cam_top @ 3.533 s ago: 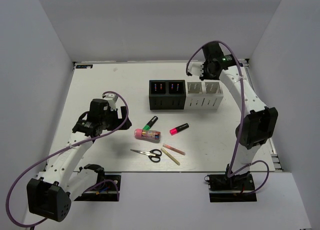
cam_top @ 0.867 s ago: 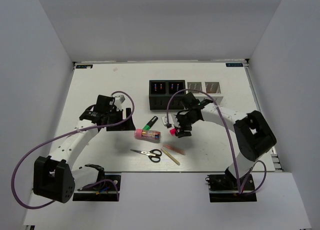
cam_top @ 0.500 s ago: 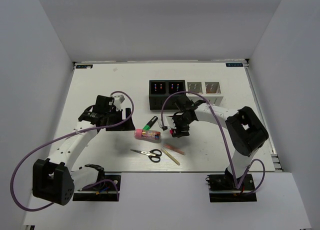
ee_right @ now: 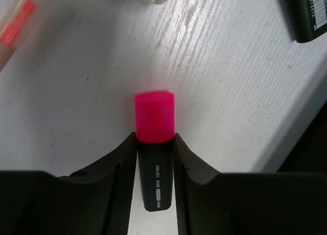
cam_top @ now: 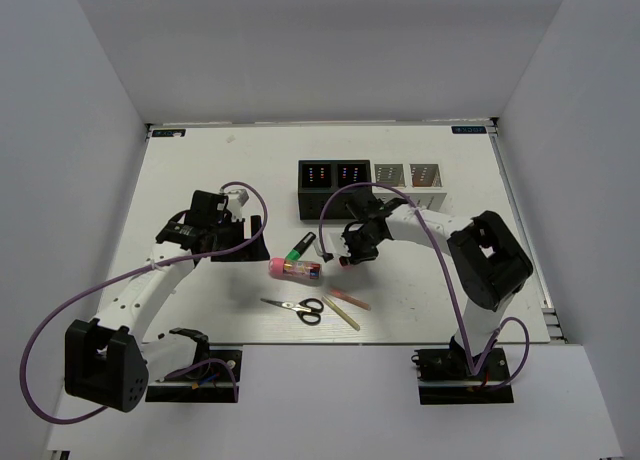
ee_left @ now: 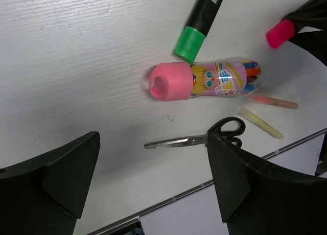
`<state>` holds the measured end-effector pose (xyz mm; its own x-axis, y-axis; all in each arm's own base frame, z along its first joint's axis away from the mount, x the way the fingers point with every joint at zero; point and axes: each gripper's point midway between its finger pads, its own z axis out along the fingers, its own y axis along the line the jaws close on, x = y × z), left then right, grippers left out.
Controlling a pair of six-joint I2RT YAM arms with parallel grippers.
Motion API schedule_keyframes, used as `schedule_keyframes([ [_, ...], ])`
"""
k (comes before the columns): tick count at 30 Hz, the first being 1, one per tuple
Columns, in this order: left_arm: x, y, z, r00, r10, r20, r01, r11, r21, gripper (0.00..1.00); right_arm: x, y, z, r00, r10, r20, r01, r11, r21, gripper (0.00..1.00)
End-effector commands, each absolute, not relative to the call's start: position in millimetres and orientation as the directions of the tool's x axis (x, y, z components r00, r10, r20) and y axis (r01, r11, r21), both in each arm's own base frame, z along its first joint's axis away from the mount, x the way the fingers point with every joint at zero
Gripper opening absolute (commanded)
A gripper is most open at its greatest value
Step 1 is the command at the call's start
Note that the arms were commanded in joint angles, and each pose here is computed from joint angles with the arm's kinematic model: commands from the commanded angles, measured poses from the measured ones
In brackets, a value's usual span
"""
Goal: Sort the stationery into containers
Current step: Grab a piece of stationery with the right arm, then place the stationery into the container
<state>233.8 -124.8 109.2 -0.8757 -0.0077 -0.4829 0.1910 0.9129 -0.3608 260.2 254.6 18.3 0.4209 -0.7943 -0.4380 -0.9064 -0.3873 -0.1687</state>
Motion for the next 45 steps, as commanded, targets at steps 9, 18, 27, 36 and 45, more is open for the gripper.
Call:
schedule_keyframes([
  [9, 242, -125, 130, -0.836, -0.009, -0.549, 0.221, 0.91, -0.35, 0.97, 238, 263, 38, 0.2, -0.819, -0.537, -0.972, -0.236, -0.001, 0.12],
  [18, 242, -124, 130, -0.835, -0.005, -0.55, 0.221, 0.913, -0.344, 0.97, 274, 279, 158, 0.011, -0.695, -0.719, -0.971, 0.164, -0.173, 0.05],
  [27, 242, -124, 127, -0.839, -0.007, -0.543, 0.216, 0.914, -0.344, 0.97, 378, 199, 229, -0.16, -0.583, -0.797, -0.54, 0.727, -0.423, 0.0],
  [36, 241, -124, 125, -0.847, -0.007, -0.532, 0.212, 0.913, -0.349, 0.97, 428, 114, 270, -0.22, -0.359, -0.907, -0.137, 0.932, -0.336, 0.0],
  [45, 242, -125, 125, -0.848, -0.005, -0.531, 0.213, 0.913, -0.349, 0.97, 462, 103, 248, -0.177, -0.196, -0.964, -0.12, 0.977, -0.177, 0.0],
])
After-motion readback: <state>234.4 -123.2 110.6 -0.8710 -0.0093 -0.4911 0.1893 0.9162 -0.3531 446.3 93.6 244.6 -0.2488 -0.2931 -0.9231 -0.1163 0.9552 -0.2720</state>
